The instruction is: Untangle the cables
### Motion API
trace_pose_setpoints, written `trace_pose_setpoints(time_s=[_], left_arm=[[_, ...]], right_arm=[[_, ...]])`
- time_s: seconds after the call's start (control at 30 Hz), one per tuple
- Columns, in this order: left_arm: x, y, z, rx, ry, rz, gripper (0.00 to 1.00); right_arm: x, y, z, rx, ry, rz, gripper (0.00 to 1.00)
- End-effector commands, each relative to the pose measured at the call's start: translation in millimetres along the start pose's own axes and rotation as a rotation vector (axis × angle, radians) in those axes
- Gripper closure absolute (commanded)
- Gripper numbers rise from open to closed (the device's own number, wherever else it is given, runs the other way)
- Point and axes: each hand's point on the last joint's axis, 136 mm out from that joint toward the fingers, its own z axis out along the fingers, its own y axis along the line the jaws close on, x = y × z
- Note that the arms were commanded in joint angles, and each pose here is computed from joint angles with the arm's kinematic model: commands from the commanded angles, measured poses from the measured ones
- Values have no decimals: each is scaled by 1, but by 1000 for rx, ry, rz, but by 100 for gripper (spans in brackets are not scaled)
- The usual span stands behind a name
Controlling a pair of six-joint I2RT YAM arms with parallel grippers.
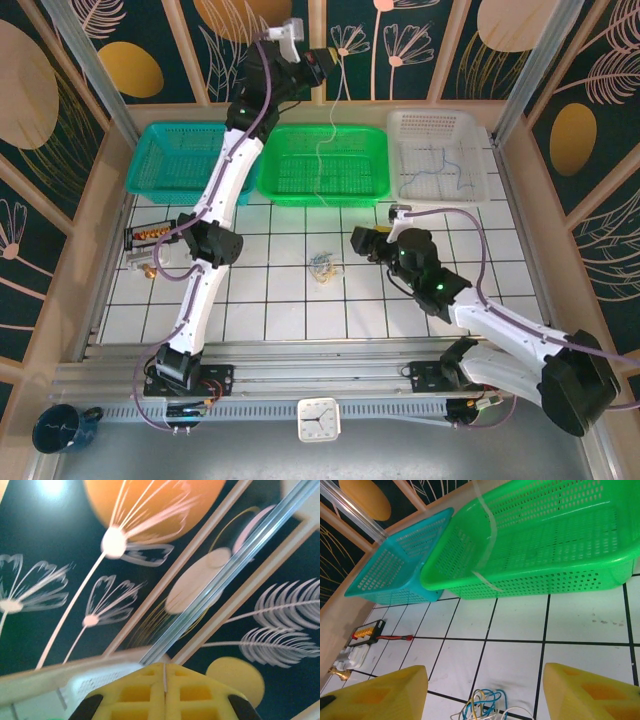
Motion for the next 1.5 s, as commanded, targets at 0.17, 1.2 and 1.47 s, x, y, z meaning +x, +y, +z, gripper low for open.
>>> trace_pose_setpoints(time_s=[0.17, 1.2, 1.47], left_arm=[[13, 8, 1, -27, 45, 77, 100], [43, 69, -3, -271, 137, 190, 1], [17, 51, -17, -298, 90, 235, 1]], right_arm=[[-13, -5, -7, 21, -23, 2, 37], [-18, -9, -7, 25, -34, 12, 37], [-20, -18, 2, 39, -24, 11, 36]])
